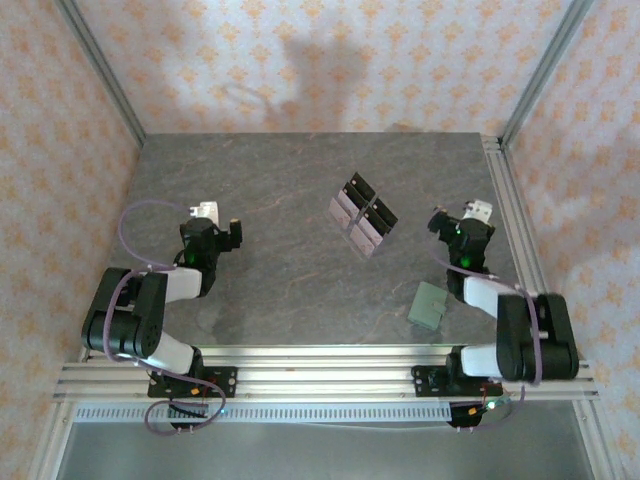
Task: Put the credit cards into the card holder
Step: Pick up the card holder from the bottom-right of the table.
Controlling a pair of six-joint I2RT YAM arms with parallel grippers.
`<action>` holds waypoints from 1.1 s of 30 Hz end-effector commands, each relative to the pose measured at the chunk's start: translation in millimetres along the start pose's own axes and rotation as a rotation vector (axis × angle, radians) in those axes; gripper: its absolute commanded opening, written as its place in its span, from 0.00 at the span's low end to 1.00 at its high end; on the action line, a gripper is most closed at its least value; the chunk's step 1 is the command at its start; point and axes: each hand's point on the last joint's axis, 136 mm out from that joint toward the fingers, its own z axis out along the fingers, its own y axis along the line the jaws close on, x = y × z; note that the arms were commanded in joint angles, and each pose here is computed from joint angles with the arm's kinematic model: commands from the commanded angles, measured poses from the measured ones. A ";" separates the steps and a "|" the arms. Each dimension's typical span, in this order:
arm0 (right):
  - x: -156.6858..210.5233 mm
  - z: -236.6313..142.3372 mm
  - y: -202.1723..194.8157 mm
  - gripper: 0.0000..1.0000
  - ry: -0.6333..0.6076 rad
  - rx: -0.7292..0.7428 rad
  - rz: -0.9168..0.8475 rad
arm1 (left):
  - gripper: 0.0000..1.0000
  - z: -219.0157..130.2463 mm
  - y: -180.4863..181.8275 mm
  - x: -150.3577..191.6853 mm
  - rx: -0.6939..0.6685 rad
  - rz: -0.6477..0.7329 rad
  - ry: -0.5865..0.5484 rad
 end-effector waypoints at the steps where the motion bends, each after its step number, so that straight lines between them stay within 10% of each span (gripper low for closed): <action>1: -39.4 -18.3 -6.6 0.99 -0.039 0.058 0.166 | 1.00 -1.8 9.8 -35.0 -0.054 -0.009 0.038; 11: -86.5 -82.6 61.3 0.87 0.120 -0.327 0.461 | 1.00 -39.3 -24.0 -88.8 0.014 -0.159 0.219; 19: -0.4 -123.1 26.0 0.65 0.720 0.049 0.264 | 1.00 -87.3 -90.4 -77.5 0.140 -0.124 0.347; 33: 101.3 -160.1 1.6 0.54 0.918 0.282 0.056 | 1.00 -127.2 -162.7 -57.2 0.287 -0.089 0.340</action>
